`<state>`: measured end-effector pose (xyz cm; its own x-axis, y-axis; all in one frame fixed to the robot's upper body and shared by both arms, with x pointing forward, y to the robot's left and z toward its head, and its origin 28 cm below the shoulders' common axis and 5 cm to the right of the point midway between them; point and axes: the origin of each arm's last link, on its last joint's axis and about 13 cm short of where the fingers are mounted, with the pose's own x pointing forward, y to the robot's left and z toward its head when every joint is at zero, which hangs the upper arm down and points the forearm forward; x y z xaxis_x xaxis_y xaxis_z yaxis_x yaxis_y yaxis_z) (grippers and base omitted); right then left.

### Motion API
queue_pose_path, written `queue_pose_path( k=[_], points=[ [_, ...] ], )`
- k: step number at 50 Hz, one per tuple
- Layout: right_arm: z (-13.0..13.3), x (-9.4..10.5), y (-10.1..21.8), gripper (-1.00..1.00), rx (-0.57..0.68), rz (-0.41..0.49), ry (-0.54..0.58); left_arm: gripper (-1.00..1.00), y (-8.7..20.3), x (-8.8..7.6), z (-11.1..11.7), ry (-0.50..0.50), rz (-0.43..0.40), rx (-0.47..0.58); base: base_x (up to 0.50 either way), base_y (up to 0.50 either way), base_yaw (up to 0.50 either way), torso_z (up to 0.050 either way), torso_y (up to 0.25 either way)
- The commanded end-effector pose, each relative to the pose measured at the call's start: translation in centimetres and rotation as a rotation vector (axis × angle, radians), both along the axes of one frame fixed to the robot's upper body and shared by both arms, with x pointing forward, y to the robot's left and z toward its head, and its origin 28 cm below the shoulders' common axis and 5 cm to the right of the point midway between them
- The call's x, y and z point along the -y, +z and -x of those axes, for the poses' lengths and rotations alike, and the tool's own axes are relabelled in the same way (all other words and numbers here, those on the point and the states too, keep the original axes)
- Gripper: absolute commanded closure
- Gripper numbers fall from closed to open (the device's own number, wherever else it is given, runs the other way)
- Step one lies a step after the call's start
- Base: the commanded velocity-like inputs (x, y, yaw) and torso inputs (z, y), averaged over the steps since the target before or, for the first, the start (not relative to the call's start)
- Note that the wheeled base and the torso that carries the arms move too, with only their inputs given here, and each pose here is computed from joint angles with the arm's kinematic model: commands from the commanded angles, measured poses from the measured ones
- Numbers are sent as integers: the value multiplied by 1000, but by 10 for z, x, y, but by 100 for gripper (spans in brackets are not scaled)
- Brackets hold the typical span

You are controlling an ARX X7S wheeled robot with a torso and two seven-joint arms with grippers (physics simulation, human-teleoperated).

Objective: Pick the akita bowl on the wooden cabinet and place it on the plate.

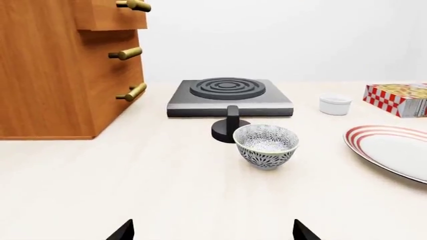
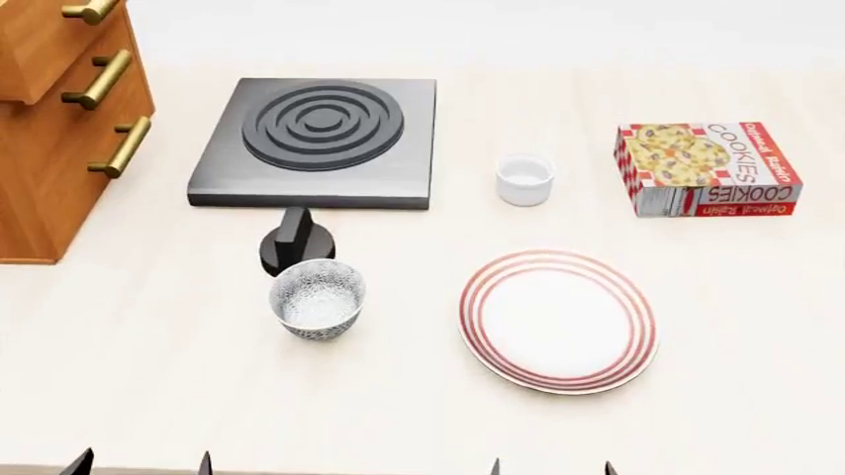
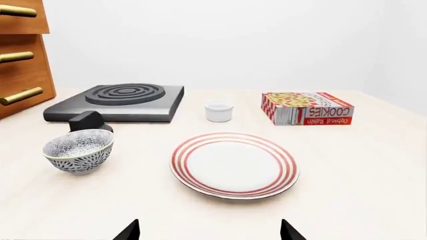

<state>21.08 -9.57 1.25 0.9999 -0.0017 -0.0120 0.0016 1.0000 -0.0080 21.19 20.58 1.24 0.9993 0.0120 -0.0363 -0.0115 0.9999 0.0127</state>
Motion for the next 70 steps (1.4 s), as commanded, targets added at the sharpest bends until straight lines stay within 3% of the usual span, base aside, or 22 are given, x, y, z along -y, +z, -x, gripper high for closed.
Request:
queue_pose_path(
  k=[1, 16, 70],
  points=[
    [-1, 0, 1, -100, 3, -1, -1, -100, 1, 0, 0, 9, 8, 5, 0, 0, 0, 50, 0],
    [0, -1, 1, -100, 2, 33, 6, -100, 2, 1, 2, 6, -4, 10, 0, 68, 0, 2, 0],
    [1, -1, 1, -100, -3, 18, 10, -100, 1, 1, 2, 11, -8, 13, 0, 460, 0, 0, 0]
  ],
)
